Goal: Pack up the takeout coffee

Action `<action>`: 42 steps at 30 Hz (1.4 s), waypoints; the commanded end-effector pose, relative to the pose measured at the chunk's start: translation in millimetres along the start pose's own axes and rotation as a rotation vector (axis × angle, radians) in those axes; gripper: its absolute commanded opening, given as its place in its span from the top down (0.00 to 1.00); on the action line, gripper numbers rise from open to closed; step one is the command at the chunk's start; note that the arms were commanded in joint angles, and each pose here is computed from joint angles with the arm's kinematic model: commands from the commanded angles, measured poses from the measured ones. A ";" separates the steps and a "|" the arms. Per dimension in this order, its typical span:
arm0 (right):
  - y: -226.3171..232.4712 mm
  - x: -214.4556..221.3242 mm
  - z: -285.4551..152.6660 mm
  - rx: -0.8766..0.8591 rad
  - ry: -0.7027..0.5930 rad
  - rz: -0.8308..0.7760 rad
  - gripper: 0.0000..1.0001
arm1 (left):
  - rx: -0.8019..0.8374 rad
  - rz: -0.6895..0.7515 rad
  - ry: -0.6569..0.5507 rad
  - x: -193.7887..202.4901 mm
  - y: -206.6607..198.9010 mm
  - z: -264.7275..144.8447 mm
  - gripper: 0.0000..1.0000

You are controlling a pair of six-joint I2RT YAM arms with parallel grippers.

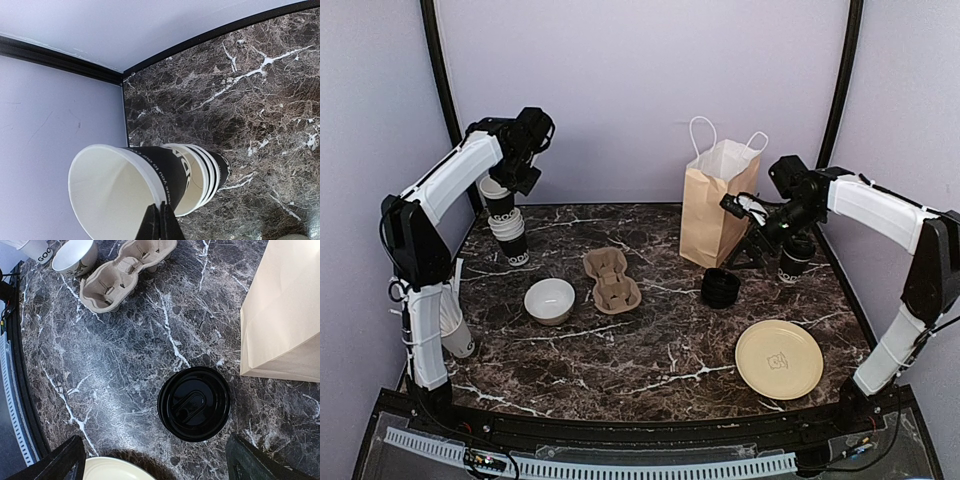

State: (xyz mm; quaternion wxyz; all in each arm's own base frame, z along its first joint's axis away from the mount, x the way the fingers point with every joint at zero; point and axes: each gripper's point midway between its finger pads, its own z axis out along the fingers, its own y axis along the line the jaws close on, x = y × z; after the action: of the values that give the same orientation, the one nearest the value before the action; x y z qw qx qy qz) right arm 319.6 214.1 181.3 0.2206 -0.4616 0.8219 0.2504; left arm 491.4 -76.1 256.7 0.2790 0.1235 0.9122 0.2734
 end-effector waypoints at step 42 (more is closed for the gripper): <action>-45.3 2.3 -22.3 0.220 -0.025 0.021 0.24 | 0.820 1.011 -0.514 163.9 -355.6 -270.5 1.00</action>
State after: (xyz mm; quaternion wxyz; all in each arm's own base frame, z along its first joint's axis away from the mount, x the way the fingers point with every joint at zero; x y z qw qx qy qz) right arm 363.6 168.5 193.6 0.2874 -0.3966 0.8541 0.1752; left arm 180.9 -409.2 183.7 0.2529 0.6737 0.6935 -0.0356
